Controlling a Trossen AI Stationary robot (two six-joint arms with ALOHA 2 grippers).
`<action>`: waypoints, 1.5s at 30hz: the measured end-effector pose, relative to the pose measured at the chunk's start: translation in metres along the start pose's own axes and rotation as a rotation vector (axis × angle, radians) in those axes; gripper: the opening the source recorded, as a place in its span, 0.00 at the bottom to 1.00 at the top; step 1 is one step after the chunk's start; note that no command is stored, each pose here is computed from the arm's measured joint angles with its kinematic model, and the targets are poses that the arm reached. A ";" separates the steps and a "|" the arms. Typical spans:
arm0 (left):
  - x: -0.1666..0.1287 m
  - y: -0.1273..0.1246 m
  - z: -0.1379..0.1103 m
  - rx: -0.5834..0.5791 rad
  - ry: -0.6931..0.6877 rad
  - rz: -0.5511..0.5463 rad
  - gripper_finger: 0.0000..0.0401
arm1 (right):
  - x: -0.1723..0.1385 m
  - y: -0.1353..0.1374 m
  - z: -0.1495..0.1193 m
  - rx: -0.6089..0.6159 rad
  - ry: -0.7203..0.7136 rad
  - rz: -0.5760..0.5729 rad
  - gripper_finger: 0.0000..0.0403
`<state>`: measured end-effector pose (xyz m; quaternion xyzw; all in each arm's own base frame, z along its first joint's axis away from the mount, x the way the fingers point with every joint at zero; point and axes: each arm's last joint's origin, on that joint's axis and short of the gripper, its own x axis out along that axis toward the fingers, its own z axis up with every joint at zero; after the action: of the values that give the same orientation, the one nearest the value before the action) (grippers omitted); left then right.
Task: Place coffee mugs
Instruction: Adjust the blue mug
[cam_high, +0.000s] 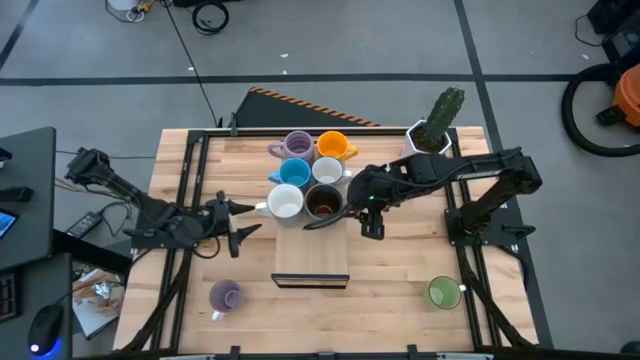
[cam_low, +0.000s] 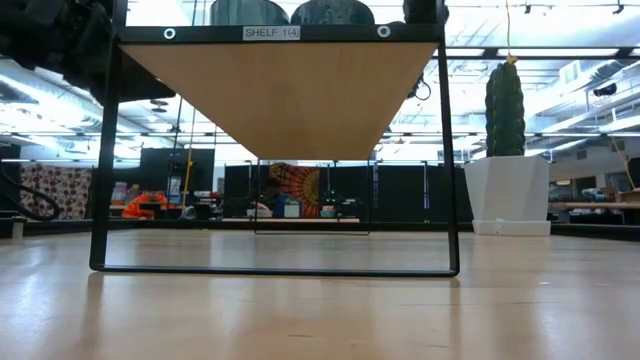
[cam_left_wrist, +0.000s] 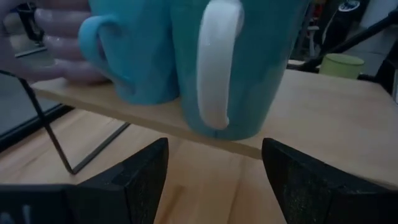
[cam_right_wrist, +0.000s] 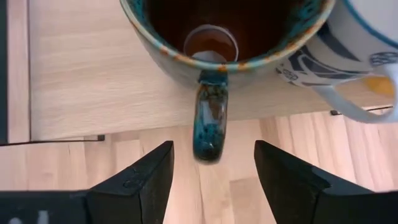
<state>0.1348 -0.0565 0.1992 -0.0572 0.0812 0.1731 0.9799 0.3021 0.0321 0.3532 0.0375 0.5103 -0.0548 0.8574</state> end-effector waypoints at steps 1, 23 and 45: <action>0.002 0.000 0.000 0.004 -0.001 0.001 0.66 | -0.002 0.000 -0.001 0.001 -0.003 0.001 0.57; 0.034 0.010 0.002 0.064 0.042 -0.119 0.66 | 0.007 0.018 -0.022 -0.017 0.047 -0.033 0.57; 0.051 0.015 0.006 0.045 0.001 -0.163 0.66 | 0.005 0.033 -0.026 0.004 0.028 -0.056 0.57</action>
<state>0.1782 -0.0251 0.1942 -0.0419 0.0807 0.0908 0.9917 0.2857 0.0676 0.3368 0.0256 0.5231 -0.0794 0.8482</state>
